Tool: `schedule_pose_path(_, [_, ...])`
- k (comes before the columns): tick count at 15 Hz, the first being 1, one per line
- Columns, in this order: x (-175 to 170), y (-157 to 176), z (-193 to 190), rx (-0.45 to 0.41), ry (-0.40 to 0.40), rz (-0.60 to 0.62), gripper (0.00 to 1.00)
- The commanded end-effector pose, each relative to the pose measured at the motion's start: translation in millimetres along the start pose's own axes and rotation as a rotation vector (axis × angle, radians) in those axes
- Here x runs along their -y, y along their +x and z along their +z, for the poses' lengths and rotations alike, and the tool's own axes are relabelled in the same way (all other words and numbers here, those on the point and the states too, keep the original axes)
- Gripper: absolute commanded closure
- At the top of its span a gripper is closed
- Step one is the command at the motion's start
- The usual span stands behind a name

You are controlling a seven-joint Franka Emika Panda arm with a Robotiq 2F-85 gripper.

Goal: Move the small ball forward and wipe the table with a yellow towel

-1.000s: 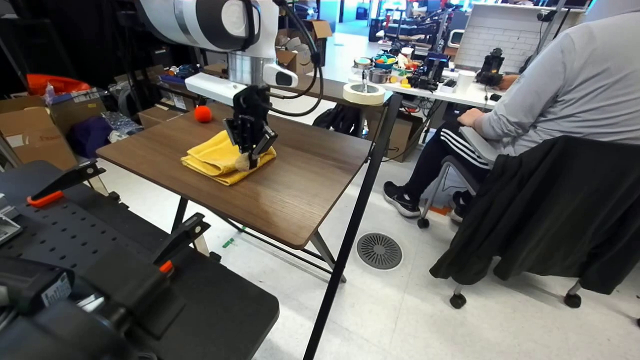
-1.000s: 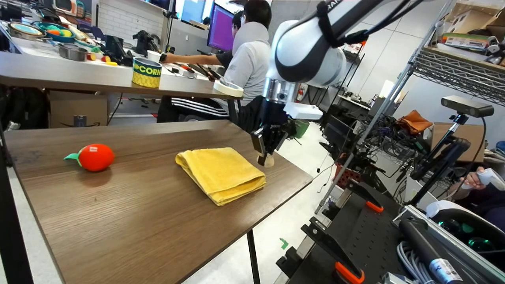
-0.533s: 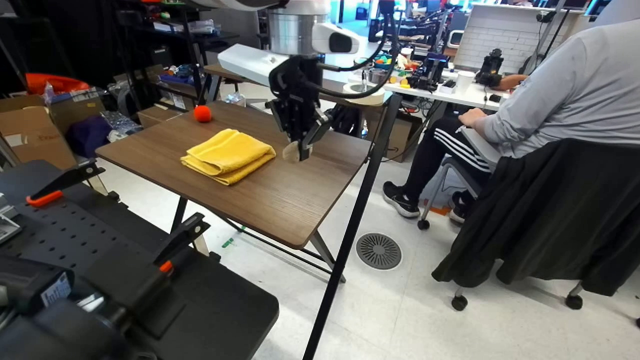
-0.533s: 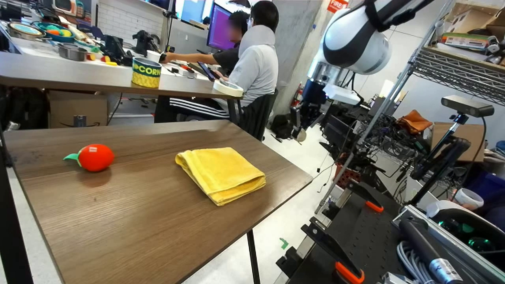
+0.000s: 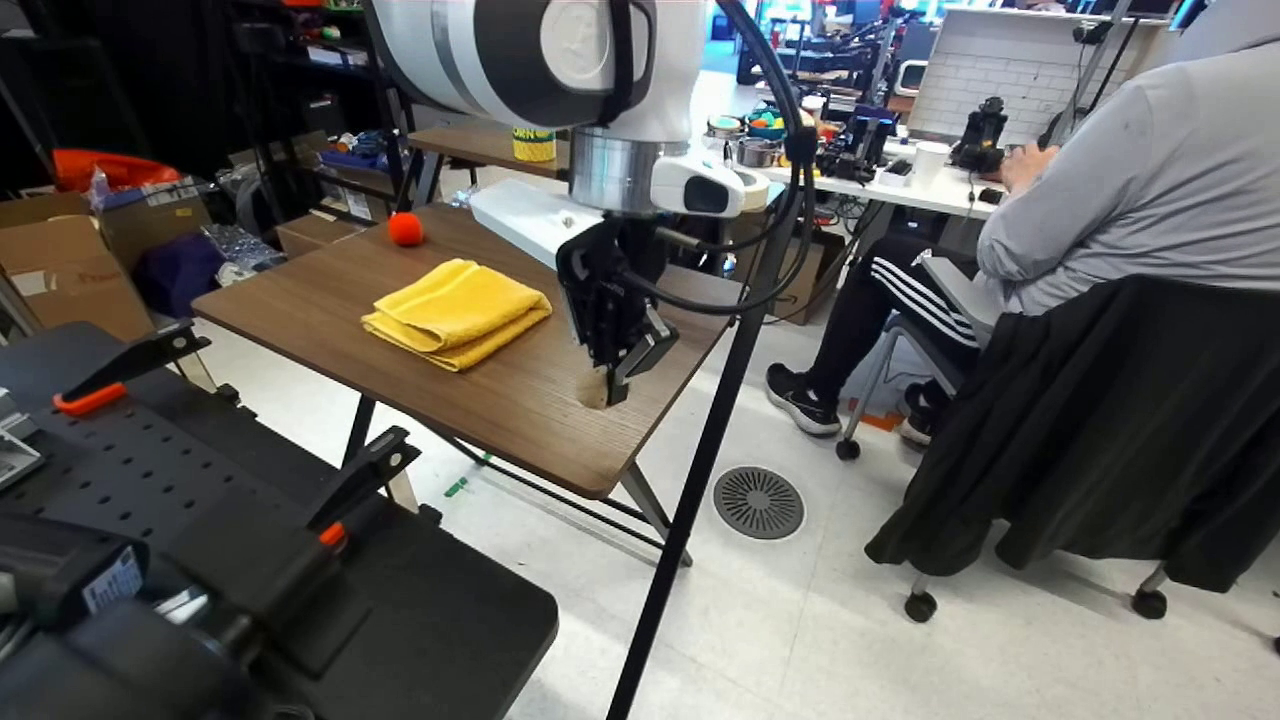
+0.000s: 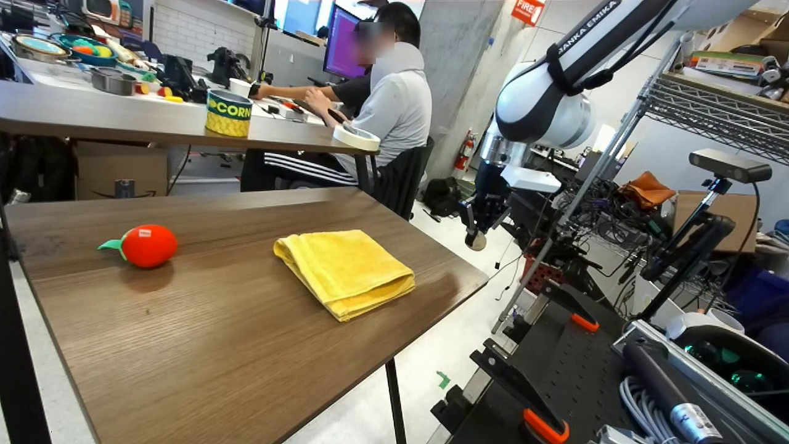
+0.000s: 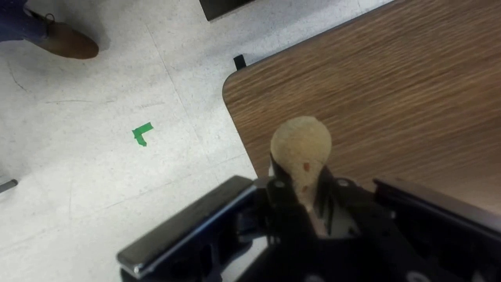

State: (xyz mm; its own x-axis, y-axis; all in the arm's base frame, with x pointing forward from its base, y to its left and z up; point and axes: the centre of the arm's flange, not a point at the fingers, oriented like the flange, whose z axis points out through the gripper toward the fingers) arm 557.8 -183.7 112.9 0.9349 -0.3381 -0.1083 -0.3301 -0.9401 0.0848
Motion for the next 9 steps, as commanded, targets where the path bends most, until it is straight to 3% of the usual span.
schedule_pose_path(1, [11, 16, 16, 0.021, 0.015, 0.016, 0.96])
schedule_pose_path(4, [15, 21, 25, 0.033, -0.002, 0.015, 0.96])
schedule_pose_path(6, [17, 18, 29, 0.065, -0.034, 0.005, 0.57])
schedule_pose_path(8, [18, 13, 27, 0.121, -0.054, -0.015, 0.53])
schedule_pose_path(9, [19, 11, 25, 0.148, -0.056, -0.016, 0.46])
